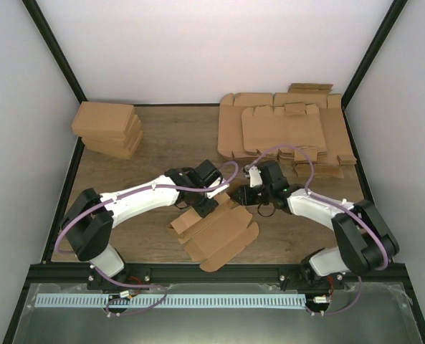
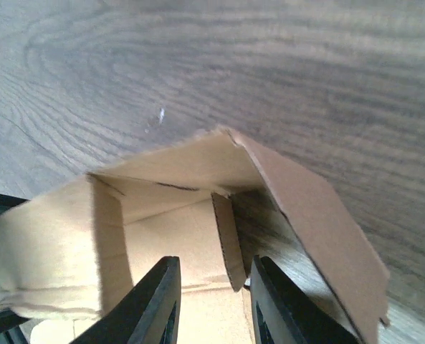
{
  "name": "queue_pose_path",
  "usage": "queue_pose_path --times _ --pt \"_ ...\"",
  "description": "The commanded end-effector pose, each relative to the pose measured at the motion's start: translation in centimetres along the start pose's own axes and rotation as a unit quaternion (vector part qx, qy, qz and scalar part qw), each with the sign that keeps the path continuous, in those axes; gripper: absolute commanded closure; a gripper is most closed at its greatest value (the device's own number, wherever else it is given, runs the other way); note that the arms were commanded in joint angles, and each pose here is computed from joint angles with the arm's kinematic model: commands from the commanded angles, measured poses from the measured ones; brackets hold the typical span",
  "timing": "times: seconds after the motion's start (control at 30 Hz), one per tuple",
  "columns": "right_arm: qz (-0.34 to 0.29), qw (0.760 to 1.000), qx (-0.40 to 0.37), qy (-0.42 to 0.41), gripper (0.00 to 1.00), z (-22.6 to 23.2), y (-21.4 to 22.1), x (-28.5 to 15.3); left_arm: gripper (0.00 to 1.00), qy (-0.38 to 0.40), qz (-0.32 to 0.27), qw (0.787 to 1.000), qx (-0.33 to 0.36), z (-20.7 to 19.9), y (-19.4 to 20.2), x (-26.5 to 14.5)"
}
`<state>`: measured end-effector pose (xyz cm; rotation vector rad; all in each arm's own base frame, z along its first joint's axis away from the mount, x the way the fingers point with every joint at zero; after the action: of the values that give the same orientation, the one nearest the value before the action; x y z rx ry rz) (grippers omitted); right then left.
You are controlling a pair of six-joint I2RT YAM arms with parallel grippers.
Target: Fold the paper box
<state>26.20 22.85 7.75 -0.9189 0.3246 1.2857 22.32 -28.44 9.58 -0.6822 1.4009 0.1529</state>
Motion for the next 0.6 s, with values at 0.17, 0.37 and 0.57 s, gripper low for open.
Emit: queue_pose_path --times 0.17,0.37,0.57 --pt "-0.125 0.991 -0.042 0.01 0.7 0.4 -4.9 -5.3 0.5 -0.004 -0.003 1.0 -0.001 0.0 -0.4 0.1" --pt "-0.181 0.983 0.004 -0.041 0.68 -0.6 -9.1 -9.1 0.5 -0.005 -0.003 1.0 -0.002 0.1 -0.3 0.0" --pt "-0.111 0.988 0.091 -0.064 0.68 -3.1 -10.2 -4.7 0.51 -0.013 -0.006 1.0 -0.001 0.3 -0.4 -0.2"
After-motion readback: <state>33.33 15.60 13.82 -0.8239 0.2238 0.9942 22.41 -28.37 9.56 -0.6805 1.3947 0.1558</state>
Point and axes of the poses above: each gripper's point midway between its finger pads, its own x axis out along the fingers, its own z axis along the line the jaws close on, y = z × x, the point moved 1 cm from there along -x, back along the fingers, and after that the axes turned 6 degrees about x, right-handed, at the moved point
